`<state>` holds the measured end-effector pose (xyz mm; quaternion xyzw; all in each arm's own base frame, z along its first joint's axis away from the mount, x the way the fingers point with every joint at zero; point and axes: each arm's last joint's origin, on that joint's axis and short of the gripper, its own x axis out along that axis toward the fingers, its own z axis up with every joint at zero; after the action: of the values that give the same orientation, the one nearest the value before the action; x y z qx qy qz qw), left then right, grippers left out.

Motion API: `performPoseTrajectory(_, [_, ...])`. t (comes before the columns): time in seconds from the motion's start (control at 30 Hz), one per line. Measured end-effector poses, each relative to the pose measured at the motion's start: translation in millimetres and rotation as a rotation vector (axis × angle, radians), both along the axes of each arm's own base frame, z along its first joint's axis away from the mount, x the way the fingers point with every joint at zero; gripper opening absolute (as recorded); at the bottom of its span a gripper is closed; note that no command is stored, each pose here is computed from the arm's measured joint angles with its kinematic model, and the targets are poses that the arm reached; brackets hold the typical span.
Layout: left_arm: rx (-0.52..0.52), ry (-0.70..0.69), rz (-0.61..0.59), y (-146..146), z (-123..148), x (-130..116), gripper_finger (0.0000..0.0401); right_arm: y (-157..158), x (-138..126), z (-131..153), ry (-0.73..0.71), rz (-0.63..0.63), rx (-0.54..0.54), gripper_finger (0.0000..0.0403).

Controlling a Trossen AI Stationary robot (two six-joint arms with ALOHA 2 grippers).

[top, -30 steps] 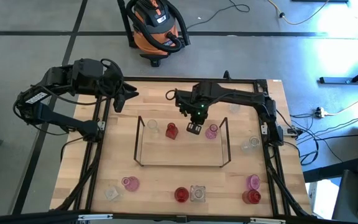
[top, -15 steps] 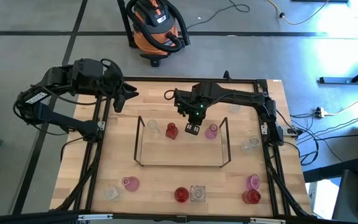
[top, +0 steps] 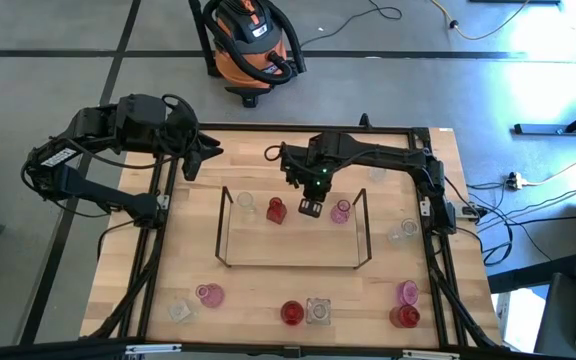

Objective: Sort vases onto shelf
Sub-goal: Put the transparent flower vase on the shelf

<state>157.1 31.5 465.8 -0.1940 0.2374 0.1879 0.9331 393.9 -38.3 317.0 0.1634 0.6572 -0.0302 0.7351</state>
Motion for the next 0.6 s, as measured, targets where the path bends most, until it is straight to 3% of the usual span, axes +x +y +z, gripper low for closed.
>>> performPoseTrajectory(0.6, [-0.001,0.0,0.0,0.0,0.0,0.0,0.0114,0.5,-0.1,0.1,-0.001,0.002,0.018,0.0021])
